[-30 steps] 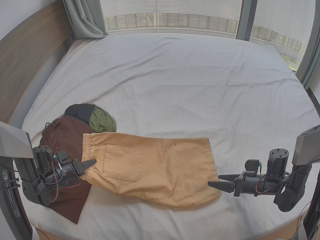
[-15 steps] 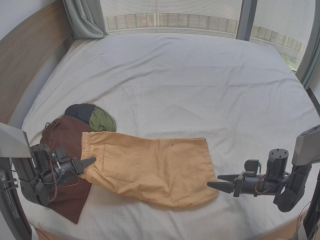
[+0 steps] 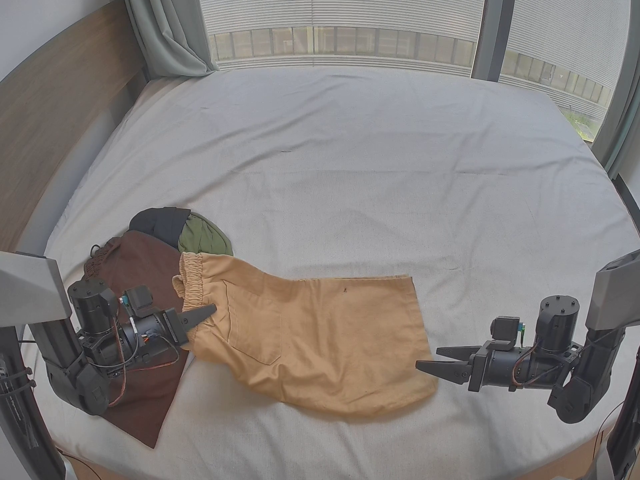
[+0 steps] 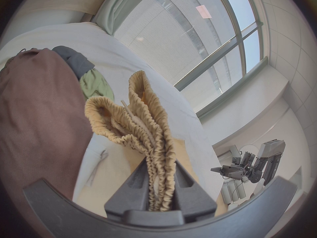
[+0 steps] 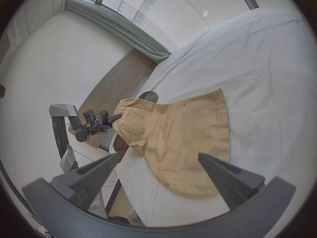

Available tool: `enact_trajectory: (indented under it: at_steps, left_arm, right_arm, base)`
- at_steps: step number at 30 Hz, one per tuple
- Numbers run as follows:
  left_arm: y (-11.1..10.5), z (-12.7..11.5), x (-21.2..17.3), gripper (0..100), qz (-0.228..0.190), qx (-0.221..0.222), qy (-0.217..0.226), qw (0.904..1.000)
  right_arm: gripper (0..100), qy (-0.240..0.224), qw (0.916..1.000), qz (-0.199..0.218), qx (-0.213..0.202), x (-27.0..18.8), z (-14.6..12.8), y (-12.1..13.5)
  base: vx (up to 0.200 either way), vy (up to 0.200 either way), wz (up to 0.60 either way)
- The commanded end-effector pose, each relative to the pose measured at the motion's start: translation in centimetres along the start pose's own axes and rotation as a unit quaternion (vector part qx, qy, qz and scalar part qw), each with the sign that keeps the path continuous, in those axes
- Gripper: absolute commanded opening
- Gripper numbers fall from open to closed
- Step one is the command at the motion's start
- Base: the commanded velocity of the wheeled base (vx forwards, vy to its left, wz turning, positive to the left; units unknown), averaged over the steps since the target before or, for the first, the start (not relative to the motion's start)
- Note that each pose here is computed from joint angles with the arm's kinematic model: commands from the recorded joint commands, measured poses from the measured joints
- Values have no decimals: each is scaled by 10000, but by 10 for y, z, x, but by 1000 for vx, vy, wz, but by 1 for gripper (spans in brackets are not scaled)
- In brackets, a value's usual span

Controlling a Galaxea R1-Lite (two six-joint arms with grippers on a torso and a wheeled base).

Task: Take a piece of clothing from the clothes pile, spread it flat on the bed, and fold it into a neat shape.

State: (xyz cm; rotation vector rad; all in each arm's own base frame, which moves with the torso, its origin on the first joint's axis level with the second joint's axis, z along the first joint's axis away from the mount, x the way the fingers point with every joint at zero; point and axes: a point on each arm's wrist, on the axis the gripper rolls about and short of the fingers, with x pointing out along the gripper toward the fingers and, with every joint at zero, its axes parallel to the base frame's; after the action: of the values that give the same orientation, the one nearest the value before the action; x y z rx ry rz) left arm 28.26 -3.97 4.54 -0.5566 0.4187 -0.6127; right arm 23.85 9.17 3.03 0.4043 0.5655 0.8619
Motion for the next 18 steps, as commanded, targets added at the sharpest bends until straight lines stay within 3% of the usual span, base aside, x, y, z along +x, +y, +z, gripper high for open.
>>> enact_trajectory:
  at_steps: [1,18]
  left_arm:
    - [-12,3,8,0,-208,158,-53,9996]
    - [-45,-3,36,0,-896,415,125,9950]
  right_arm:
    - [100,-44,10000,12,-29,-1,2,1]
    - [100,-71,10000,-2,-41,-2,3,1]
  base:
    - [0,0,0]
    - [0,0,0]
